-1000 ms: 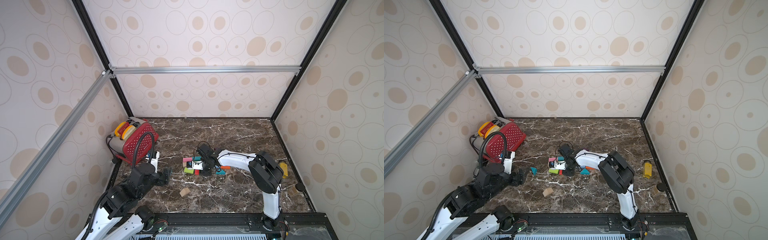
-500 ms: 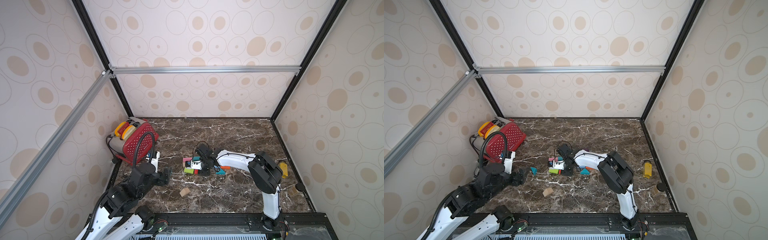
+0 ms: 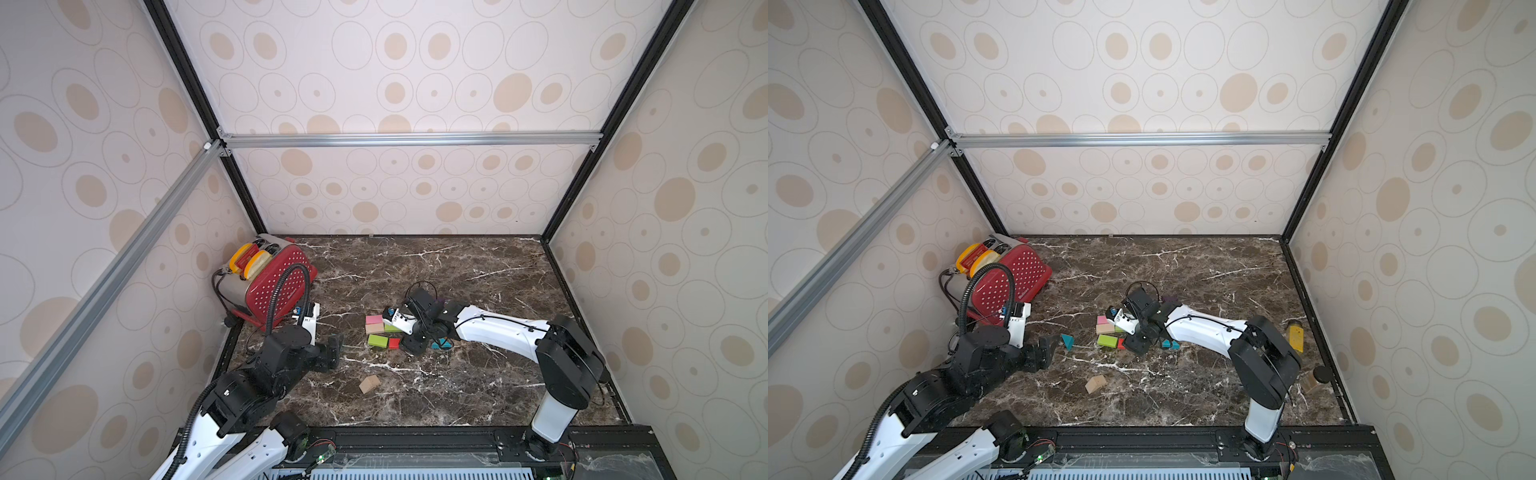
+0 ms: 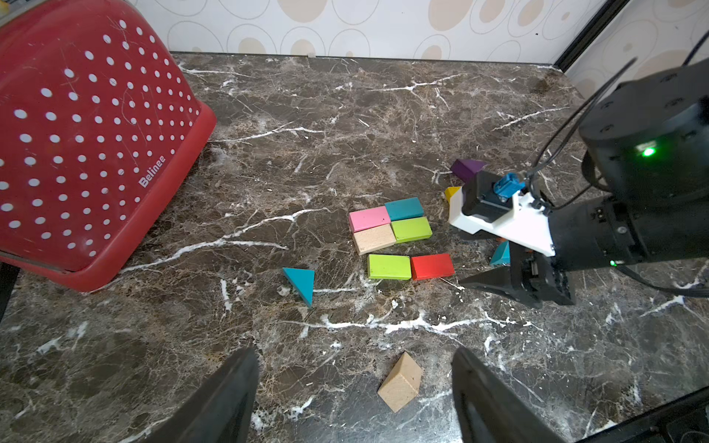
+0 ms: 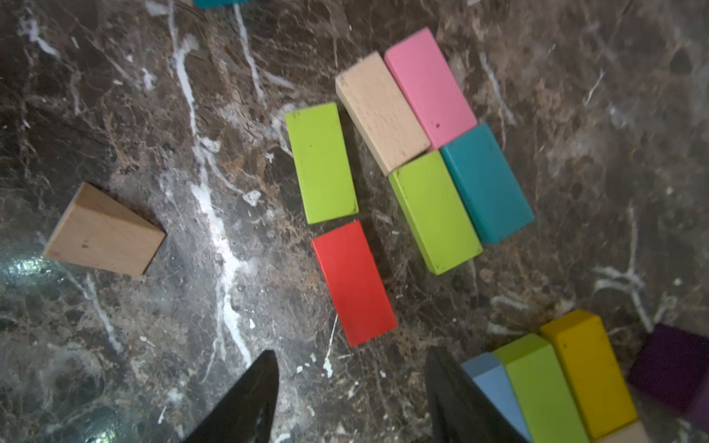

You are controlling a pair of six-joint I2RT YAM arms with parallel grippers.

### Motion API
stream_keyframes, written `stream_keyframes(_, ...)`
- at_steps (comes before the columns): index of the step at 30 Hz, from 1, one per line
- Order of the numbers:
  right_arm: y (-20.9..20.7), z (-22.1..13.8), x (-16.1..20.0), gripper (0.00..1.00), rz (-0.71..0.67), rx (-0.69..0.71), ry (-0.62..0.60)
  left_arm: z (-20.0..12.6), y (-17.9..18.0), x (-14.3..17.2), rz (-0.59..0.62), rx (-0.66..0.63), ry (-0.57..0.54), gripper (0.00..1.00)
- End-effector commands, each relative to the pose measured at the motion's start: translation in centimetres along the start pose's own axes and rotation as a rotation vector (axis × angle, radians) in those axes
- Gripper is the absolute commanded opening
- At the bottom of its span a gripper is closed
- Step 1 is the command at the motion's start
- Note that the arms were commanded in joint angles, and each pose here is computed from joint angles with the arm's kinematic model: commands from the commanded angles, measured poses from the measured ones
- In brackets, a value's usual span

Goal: Assemble a piece of candy with building blocks
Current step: Assemble the building block at the center of the board.

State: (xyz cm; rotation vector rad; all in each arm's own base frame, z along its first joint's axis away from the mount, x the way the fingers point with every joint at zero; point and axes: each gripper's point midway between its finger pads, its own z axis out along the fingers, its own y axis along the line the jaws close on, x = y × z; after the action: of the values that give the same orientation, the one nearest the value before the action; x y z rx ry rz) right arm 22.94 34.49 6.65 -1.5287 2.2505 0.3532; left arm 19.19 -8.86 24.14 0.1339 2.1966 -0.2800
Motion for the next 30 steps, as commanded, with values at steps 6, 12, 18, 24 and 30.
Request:
stream_keyframes(6, 0.1, 2.3, 2.0, 0.59, 0.187, 0.038, 0.078, 0.1, 0.5, 0.3, 0.01, -0.029, 0.016, 0.81)
stream_keyframes(12, 0.5, 4.0, 2.0, 0.53, 0.235, 0.024, 0.102, 0.1, 0.6, 0.3, 0.009, -0.032, 0.016, 0.81)
stream_keyframes(18, 0.2, 4.7, 1.6, 0.45, 0.255, 0.049, 0.107, 0.1, 0.6, 0.3, 0.009, -0.031, 0.013, 0.81)
stream_keyframes(24, -0.6, 5.0, 1.3, 0.42, 0.279, 0.086, 0.118, 0.1, 0.6, 0.4, 0.009, -0.032, 0.015, 0.81)
stream_keyframes(30, -0.6, 5.1, 0.6, 0.42, 0.321, 0.082, 0.101, 0.1, 0.6, 0.3, 0.009, -0.029, 0.014, 0.81)
